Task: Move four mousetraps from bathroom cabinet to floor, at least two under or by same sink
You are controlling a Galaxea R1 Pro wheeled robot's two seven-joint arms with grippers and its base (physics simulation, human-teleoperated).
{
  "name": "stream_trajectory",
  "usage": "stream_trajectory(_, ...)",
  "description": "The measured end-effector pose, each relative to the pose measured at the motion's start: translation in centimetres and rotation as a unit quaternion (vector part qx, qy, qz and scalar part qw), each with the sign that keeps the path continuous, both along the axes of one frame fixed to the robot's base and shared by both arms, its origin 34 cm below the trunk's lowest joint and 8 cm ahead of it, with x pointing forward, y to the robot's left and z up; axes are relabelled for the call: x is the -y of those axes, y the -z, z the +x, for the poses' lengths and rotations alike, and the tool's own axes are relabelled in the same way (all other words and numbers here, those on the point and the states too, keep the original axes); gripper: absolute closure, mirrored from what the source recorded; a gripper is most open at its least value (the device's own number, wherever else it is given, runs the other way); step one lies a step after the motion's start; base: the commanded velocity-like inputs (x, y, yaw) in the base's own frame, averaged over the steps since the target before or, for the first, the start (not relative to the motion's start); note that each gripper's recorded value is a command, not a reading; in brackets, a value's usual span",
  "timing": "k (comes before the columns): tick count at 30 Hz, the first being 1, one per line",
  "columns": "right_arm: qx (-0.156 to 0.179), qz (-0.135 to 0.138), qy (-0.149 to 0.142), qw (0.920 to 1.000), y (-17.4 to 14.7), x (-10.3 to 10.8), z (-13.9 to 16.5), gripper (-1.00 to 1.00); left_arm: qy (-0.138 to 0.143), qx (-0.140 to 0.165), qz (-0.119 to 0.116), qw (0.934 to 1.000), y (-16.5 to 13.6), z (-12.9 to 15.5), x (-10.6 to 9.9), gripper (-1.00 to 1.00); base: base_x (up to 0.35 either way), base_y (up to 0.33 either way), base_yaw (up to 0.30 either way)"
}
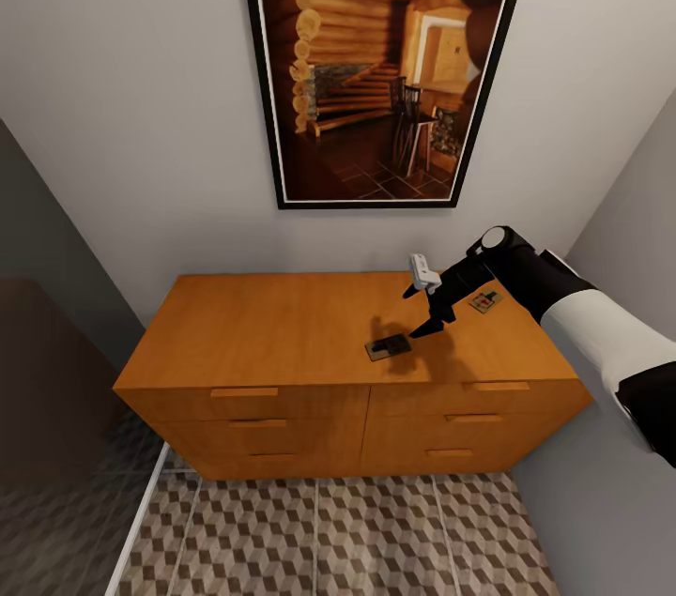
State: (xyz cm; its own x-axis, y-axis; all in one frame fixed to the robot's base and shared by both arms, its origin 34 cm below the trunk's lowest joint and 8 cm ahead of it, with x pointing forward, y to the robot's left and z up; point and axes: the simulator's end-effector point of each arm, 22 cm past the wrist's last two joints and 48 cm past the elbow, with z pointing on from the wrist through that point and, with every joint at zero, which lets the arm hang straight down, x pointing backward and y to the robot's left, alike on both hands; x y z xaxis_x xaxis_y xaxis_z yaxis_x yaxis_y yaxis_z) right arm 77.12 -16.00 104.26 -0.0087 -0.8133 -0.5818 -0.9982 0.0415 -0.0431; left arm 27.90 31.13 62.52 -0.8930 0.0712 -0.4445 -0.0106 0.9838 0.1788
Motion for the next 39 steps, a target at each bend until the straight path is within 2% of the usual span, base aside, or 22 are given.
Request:
stream_trajectory(13, 0.000, 0.000, 0.002, 1.0000, 0.2, 0.1, 0.1, -1.00, 0.000, -0.001, 0.000, 1.0000, 0.1, -0.1, 0.0, -1.00, 0.000, 0.000, 0.000)
stream_trajectory(39, -0.020, 0.001, 0.000, 0.9998, 2.8, -0.3, 0.2, -1.00, 0.000, -0.021, 0.000, 0.9998, 0.7, -1.6, 0.0, -1.00, 0.000, 0.000, 0.000)
